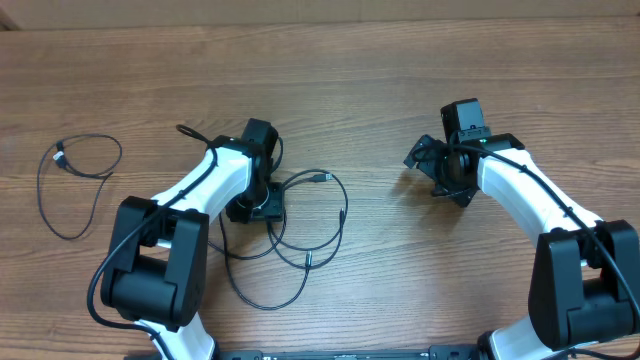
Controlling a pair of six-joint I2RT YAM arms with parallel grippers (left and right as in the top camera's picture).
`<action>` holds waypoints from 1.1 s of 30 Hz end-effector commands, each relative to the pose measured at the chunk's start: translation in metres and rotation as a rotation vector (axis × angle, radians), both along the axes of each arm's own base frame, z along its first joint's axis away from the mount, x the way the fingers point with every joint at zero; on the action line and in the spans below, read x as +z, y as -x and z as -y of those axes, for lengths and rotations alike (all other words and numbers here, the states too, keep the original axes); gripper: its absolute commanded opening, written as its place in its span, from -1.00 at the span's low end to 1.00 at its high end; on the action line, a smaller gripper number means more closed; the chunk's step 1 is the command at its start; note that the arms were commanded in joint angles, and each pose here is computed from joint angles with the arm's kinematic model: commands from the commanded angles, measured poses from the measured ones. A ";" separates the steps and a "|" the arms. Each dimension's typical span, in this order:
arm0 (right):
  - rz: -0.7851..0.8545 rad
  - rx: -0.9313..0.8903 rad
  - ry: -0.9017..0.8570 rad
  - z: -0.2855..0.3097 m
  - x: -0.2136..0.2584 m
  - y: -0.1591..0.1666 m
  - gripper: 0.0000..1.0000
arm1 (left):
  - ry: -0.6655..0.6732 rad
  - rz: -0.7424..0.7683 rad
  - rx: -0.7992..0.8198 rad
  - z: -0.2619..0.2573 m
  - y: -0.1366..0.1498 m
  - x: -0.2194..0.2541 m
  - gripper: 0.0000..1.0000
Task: Untangle cables
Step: 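Grasp a black cable loop and lift it with the left gripper, then carry the cable loop to the far left with the left gripper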
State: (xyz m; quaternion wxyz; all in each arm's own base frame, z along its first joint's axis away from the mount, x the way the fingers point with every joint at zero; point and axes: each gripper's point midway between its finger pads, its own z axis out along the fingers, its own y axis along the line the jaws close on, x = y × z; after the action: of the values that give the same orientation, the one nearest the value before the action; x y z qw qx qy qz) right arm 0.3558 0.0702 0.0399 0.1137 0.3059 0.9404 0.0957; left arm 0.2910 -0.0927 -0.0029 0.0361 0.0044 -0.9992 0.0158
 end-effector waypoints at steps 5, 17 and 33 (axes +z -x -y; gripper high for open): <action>0.038 -0.002 0.004 0.002 0.011 -0.007 1.00 | -0.029 -0.080 0.008 -0.009 0.024 -0.022 -0.91; 0.038 -0.002 0.004 0.002 0.011 -0.007 1.00 | 0.191 0.295 0.030 0.023 -0.028 0.091 -0.92; 0.038 -0.002 0.004 0.002 0.011 -0.007 1.00 | -0.333 1.083 0.486 -0.120 -0.045 0.290 -0.92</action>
State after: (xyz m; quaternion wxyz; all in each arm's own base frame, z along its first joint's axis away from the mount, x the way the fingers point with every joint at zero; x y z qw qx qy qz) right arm 0.3559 0.0701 0.0399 0.1140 0.3057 0.9404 0.0956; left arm 0.3416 -0.0248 0.2651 -0.4480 0.1248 -0.8844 -0.0397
